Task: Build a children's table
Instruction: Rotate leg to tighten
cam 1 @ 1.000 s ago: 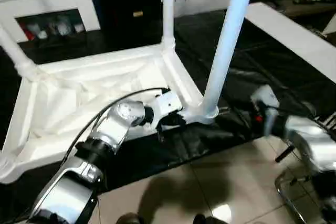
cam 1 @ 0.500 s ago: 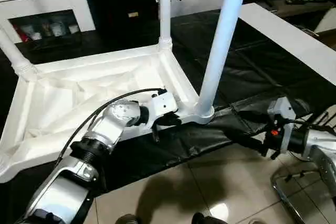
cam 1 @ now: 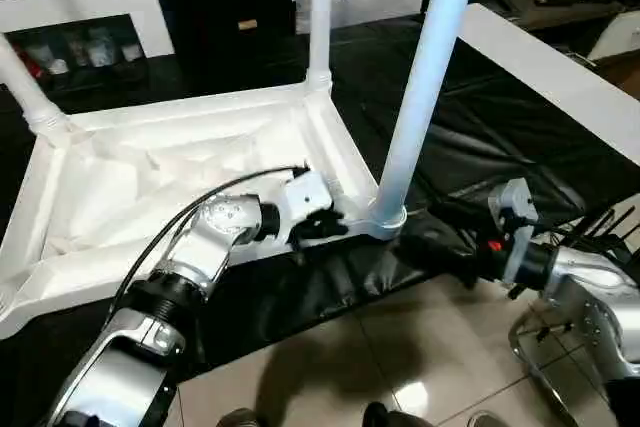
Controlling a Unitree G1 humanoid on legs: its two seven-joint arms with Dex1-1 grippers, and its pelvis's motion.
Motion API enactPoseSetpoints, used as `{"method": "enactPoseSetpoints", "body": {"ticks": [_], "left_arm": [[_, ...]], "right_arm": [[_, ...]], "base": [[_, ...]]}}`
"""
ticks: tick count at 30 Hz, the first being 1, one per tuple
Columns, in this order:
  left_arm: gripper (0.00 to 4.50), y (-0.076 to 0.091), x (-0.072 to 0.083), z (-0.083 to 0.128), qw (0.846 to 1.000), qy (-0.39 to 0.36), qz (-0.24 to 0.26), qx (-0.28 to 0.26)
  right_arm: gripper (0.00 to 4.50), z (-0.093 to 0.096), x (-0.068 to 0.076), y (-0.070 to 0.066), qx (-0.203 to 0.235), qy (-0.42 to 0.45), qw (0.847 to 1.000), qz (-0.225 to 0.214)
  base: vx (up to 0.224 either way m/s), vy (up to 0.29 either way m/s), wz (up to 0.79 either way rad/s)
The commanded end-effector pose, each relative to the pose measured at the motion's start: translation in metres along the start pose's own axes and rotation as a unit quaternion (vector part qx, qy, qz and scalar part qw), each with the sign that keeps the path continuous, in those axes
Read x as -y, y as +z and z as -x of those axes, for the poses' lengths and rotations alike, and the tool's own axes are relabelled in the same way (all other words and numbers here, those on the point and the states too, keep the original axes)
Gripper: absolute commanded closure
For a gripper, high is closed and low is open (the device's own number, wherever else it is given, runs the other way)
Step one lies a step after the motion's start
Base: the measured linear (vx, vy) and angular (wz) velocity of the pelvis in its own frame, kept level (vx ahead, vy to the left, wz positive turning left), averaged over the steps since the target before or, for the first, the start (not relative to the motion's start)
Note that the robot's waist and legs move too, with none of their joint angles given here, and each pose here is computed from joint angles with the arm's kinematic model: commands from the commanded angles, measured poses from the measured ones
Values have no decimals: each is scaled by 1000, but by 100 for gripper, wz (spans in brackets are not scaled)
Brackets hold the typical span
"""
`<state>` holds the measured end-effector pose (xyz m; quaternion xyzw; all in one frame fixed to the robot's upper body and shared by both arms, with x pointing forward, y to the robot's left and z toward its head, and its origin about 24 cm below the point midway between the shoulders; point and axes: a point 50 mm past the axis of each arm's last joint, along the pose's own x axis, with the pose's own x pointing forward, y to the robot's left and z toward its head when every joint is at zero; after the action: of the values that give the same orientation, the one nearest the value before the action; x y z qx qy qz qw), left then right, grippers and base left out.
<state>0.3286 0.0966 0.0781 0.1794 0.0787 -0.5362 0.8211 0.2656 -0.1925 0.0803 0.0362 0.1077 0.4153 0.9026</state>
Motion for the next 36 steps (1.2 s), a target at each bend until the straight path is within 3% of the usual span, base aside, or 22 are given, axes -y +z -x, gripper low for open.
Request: {"method": "enactPoseSetpoints", "body": {"ticks": [1, 4, 7, 8, 12, 17, 21, 23, 28, 35, 36], "left_arm": [[327, 8, -5, 7, 998, 41, 33, 37], [314, 9, -5, 16, 991, 98, 67, 57], [284, 11, -4, 22, 983, 144, 90, 76], [284, 16, 0, 33, 962, 211, 129, 117], [284, 15, 13, 53, 922, 313, 176, 146], [284, 12, 28, 61, 909, 346, 185, 139], [284, 8, 42, 69, 888, 389, 206, 135], [284, 9, 46, 68, 886, 387, 219, 133], [284, 11, 57, 63, 903, 364, 188, 130], [284, 4, 60, 65, 906, 361, 190, 113], [266, 4, 61, 66, 906, 359, 190, 115]], "right_arm": [[0, -1, -5, 3, 14, -30, 999, 1], [0, -3, -15, 0, 9, -40, 999, 2], [0, -4, -23, 2, 33, -31, 999, 6], [0, -2, -31, 2, 57, -40, 997, -12], [0, 1, -39, 0, 74, -78, 994, -24], [0, 3, -43, -3, 76, -91, 993, -28], [0, 7, -48, -7, 69, -96, 993, -26], [0, 9, -46, -8, 68, -97, 993, -29], [0, 16, -40, -8, 59, -94, 993, -29], [0, 26, -34, -11, 41, -96, 994, -20], [0, 27, -34, -11, 39, -94, 995, -19]], "base": [[0, 0, 0], [0, 0, 0], [0, 0, 0], [0, 0, 0], [13, -8, 0], [0, 0, 0], [-16, -27, 32], [0, -64, 51], [17, -43, 15], [-11, 87, -7], [-14, 89, -4]]}}
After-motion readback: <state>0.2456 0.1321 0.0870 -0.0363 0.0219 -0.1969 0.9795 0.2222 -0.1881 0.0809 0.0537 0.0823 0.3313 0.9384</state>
